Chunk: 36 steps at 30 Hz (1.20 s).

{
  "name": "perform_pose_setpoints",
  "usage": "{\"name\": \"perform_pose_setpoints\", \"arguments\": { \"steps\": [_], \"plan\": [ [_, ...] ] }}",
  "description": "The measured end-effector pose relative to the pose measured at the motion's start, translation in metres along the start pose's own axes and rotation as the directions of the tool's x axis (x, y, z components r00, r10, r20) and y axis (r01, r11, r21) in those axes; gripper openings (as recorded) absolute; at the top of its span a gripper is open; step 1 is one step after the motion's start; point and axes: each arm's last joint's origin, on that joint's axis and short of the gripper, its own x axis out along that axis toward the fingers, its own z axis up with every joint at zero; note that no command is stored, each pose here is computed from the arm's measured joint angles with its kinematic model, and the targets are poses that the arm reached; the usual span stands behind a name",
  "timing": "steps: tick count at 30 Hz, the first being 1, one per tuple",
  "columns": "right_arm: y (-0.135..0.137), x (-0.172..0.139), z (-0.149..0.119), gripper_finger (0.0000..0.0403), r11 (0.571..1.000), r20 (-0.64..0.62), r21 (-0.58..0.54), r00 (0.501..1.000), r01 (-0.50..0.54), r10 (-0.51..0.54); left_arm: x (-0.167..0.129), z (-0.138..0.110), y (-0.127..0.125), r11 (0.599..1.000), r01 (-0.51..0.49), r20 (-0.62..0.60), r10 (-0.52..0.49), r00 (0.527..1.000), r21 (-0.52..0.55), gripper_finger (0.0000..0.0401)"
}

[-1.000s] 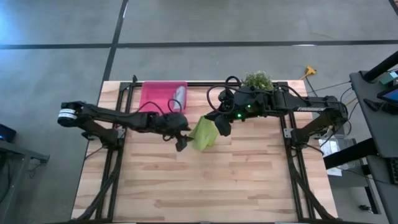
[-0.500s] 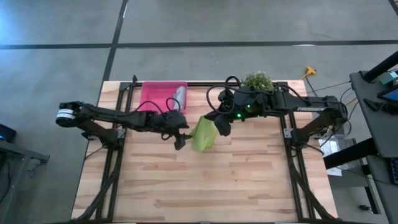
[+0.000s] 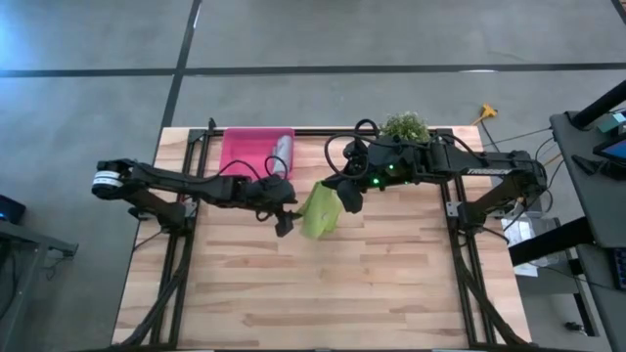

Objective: Roll microfiber towels into tight, uniform cylinder then place into a basket
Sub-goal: Roll the green microfiber cloth

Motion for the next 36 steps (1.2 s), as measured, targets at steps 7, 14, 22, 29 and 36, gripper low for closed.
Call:
{"name": "perform_pose_setpoints", "arguments": {
  "steps": [7,14,22,29,36],
  "plan": [
    [0.0,0.0,0.0,0.0009,1.0,0.0,0.007,1.0,0.0,0.0,-0.001,0.004,-0.001,1.0,0.004,0.012,-0.004,1.0,-0.001,0.0132],
    [0.0,0.0,0.0,0.0009,1.0,0.0,0.007,1.0,0.001,-0.001,-0.004,0.008,-0.002,1.0,0.011,0.024,-0.012,1.0,0.025,0.0016],
    [-0.002,0.0,-0.003,0.0009,1.0,-0.031,0.003,0.999,0.024,-0.023,-0.019,0.012,0.002,0.999,-0.023,0.004,0.023,1.0,0.028,0.0001],
    [-0.012,-0.002,-0.014,0.0009,0.989,-0.126,-0.052,0.982,0.137,-0.143,-0.066,0.021,0.009,0.981,-0.135,-0.005,0.137,0.991,0.142,0.0],
    [-0.029,-0.006,-0.018,0.0009,0.923,-0.126,-0.152,0.919,0.354,-0.373,-0.112,0.03,0.031,0.949,-0.277,0.032,0.276,0.961,0.15,0.0]
  ]
}}
